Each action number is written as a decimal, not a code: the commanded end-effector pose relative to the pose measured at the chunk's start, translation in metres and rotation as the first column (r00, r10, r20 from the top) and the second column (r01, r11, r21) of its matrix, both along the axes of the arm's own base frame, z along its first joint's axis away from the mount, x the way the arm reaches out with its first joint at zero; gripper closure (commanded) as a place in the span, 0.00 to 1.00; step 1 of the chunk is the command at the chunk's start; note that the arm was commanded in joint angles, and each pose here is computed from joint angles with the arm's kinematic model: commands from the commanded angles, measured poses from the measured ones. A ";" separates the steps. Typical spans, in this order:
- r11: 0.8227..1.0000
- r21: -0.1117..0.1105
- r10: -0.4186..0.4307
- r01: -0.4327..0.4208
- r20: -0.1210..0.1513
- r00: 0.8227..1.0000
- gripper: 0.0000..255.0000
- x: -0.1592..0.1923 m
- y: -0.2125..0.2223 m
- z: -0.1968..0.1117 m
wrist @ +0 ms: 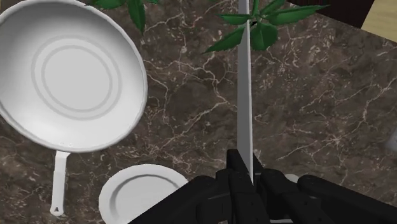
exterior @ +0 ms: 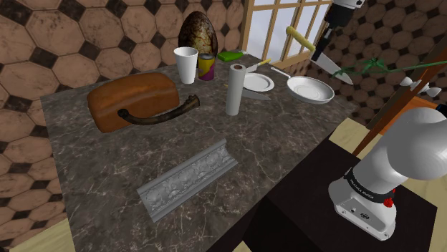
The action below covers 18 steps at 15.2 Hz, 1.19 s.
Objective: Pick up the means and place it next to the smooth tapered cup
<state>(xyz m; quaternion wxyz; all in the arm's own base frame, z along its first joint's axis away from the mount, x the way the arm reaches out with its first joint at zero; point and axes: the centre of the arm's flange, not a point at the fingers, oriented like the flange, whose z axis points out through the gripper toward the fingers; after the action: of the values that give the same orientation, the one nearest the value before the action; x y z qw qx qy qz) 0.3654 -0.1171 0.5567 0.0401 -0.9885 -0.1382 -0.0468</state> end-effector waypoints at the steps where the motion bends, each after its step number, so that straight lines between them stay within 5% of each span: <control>1: 1.000 0.001 0.000 0.000 0.001 1.000 1.00 0.020 0.021 0.003; 18: 1.000 0.001 0.000 0.000 0.001 1.000 1.00 0.175 0.182 0.003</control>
<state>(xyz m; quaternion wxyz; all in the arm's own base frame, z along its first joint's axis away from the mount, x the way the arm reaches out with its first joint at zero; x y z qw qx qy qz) 0.5323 0.0522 0.5603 0.0402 -0.9885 -0.1381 -0.0469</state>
